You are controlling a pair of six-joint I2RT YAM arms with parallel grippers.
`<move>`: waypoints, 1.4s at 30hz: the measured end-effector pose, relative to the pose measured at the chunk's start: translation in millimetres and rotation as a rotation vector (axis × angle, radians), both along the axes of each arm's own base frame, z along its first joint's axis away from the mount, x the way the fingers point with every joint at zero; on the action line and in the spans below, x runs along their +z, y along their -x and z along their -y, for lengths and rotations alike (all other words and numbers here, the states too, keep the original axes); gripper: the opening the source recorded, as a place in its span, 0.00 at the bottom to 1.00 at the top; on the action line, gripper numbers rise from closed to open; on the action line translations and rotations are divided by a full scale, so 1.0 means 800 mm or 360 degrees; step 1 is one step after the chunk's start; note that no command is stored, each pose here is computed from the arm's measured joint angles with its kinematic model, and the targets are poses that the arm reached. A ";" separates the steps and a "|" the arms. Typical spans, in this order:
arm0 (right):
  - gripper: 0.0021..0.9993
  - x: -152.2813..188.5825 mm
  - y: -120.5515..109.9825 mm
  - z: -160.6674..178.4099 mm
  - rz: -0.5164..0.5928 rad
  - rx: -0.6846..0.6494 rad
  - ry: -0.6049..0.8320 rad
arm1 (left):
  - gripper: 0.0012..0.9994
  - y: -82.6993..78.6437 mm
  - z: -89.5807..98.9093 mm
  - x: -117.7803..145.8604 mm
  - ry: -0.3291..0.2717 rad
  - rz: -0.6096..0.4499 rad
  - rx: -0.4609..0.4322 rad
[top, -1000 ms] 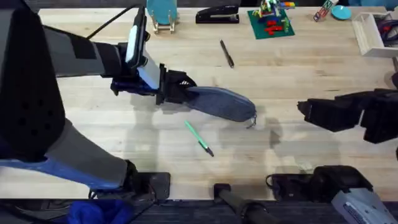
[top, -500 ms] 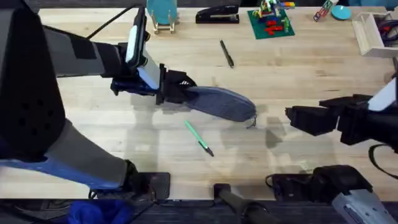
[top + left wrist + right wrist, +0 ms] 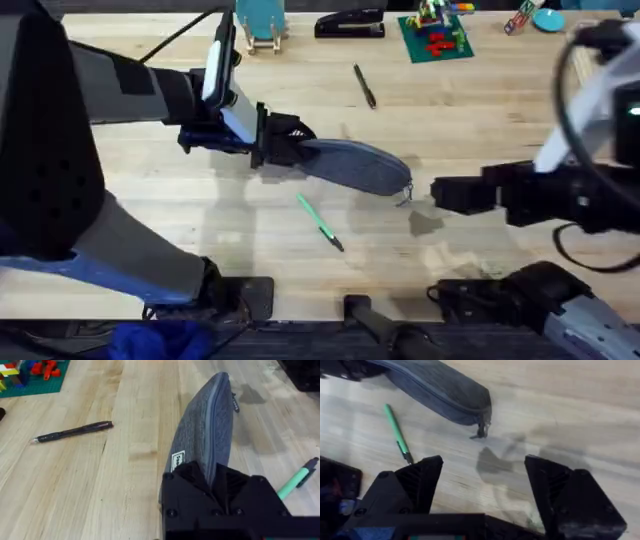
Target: Unzip the bag, pick up the pens from the table one at a time and place them inside, then zip the bag closed.
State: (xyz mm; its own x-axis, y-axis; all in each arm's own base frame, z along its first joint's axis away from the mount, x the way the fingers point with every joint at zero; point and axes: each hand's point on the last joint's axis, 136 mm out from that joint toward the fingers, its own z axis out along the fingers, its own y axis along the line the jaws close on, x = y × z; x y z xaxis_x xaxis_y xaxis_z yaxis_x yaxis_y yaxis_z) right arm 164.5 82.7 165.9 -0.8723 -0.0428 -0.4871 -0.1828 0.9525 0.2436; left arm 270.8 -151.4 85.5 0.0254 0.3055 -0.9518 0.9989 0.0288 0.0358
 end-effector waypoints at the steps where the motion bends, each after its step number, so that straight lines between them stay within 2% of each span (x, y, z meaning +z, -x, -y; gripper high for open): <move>1: 1.00 -0.005 0.000 -0.001 -0.0025 -0.0009 0.0031 | 0.04 0.000 0.000 0.000 0.0000 0.0000 0.0000; 5: 1.00 -0.019 -0.002 -0.011 -0.0049 -0.0019 0.0135 | 0.04 0.000 0.000 0.000 0.0000 0.0000 0.0000; 12: 1.00 -0.041 -0.006 -0.030 0.0042 -0.0066 0.0224 | 0.04 0.000 0.000 0.000 0.0000 0.0000 0.0000; 22: 1.00 -0.067 -0.015 -0.042 0.0135 -0.0164 0.0184 | 0.04 0.000 0.000 0.000 0.0001 0.0000 0.0000; 31: 1.00 -0.097 -0.011 -0.035 0.0100 -0.0217 0.0204 | 0.04 0.000 0.000 0.000 0.0000 0.0000 0.0000; 42: 1.00 -0.096 -0.018 -0.052 0.0106 -0.0215 0.0108 | 0.04 0.000 0.000 0.000 0.0000 0.0000 0.0000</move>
